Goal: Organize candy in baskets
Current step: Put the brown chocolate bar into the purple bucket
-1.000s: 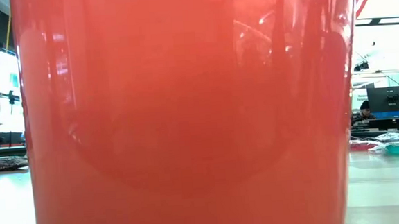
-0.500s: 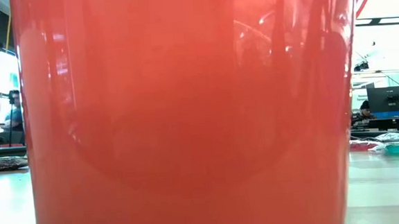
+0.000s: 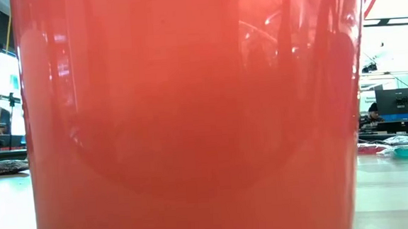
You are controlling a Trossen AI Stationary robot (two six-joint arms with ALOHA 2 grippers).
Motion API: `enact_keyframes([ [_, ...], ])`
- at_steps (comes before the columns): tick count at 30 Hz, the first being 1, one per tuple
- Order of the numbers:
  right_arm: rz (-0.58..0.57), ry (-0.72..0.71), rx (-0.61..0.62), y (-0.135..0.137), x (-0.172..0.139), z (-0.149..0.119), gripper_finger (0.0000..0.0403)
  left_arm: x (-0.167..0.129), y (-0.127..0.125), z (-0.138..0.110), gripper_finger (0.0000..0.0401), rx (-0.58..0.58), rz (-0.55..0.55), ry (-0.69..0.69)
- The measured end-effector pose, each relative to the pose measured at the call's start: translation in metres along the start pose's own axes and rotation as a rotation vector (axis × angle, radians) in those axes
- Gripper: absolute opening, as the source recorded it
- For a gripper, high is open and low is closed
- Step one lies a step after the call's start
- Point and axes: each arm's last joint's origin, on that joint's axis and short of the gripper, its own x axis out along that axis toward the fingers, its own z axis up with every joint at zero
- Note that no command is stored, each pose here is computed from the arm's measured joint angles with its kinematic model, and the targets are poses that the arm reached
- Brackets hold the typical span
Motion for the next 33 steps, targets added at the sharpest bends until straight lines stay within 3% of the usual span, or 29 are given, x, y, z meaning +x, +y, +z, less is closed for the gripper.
enact_keyframes([
  [6, -0.055, 0.078, 0.046, -0.006, -0.007, -0.001, 0.0004, -0.014, 0.015, -0.009, 0.0135, -0.024, 0.057, 0.189],
  [10, -0.116, 0.245, 0.11, -0.002, -0.025, -0.011, 0.0003, -0.031, 0.022, -0.015, 0.0135, -0.03, 0.117, 0.291],
  [17, -0.234, 0.497, 0.281, 0.027, -0.064, -0.052, 0.0004, -0.062, 0.025, -0.025, 0.0131, -0.016, 0.2, 0.415],
  [23, -0.313, 0.63, 0.431, 0.062, -0.094, -0.101, 0.0005, -0.078, 0.026, -0.025, 0.0131, 0.071, 0.268, 0.401],
  [28, -0.479, 0.721, 0.579, 0.082, -0.131, -0.141, 0.0005, -0.082, 0.026, -0.024, 0.0131, 0.127, 0.274, 0.39],
  [33, -0.8, 0.841, 0.627, 0.078, -0.174, -0.166, 0.0005, -0.082, 0.026, -0.024, 0.0131, 0.17, 0.276, 0.391],
])
